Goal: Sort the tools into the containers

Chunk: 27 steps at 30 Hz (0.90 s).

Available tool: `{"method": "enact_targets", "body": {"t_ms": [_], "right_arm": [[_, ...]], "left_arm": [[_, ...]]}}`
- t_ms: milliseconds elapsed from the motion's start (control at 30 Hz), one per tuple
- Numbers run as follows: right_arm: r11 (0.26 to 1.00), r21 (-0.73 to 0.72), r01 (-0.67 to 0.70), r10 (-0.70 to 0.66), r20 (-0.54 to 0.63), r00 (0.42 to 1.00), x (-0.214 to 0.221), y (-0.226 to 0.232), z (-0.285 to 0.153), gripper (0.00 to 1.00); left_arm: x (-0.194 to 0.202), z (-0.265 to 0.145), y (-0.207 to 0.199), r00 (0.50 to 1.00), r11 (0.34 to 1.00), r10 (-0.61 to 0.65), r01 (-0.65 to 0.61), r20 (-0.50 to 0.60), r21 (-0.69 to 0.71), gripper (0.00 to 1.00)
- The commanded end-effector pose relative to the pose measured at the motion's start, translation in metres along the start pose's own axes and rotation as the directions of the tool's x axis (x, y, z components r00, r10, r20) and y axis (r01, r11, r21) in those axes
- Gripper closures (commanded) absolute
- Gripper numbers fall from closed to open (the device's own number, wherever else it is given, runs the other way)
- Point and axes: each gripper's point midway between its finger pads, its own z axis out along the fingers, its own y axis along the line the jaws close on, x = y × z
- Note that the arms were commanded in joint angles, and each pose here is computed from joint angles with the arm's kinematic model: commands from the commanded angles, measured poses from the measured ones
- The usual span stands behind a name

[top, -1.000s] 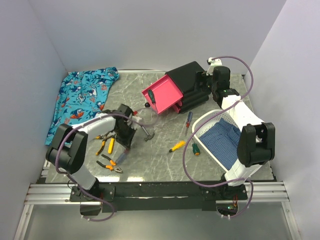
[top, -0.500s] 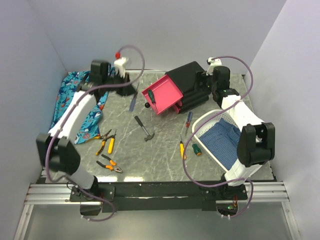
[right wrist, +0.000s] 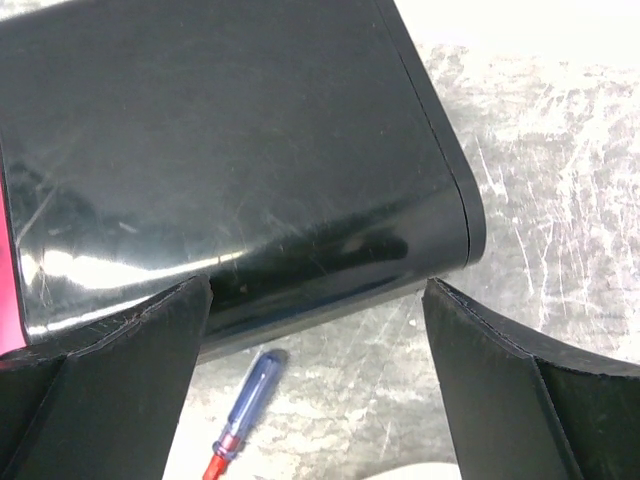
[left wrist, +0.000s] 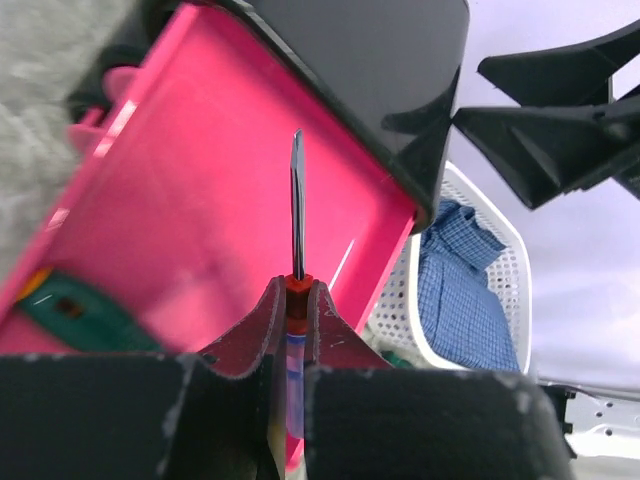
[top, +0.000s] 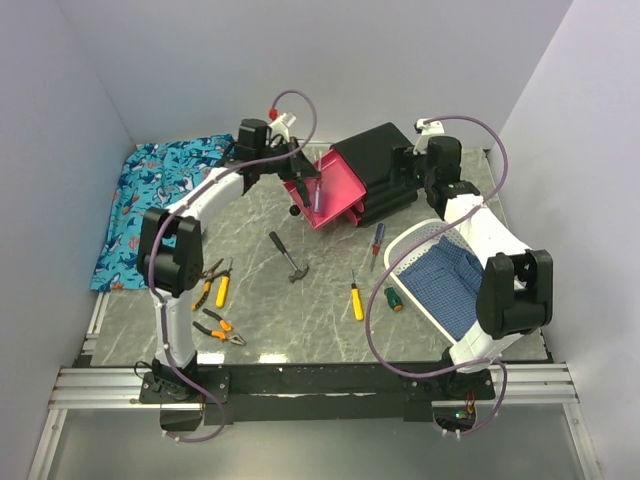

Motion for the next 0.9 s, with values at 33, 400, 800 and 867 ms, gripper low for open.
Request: {"method": "enact_targets", "body": {"t_ms": [33,400,800,867], "right_arm": [[0.999,0.006,0.048,-0.046,-0.180,0.983,0.058,0.000,-0.013,0.06],[0.999,0.009,0.054,-0.051,-0.172,0.984,0.059,-0.001,-0.019,0.06],[0.998,0.008,0.058,-0.056,-0.171,0.984,0.058,-0.001,-0.021,0.06],[0.998,0.009,0.061,-0.059,-0.169,0.984,0.056,-0.001,-0.021,0.06]], "left_arm": [[-0.023,0.015,-0.036,0.997,0.997,0.036,-0.040,0.075,0.059,0.97],[-0.052,-0.056,-0.008,0.983,0.972,0.104,-0.069,0.150,-0.226,0.25],[0.091,-0.209,0.103,0.933,0.683,0.128,-0.329,-0.337,-0.652,0.42],[0.119,-0.219,0.101,0.899,0.707,0.096,-0.363,-0.426,-0.607,0.43]]}}
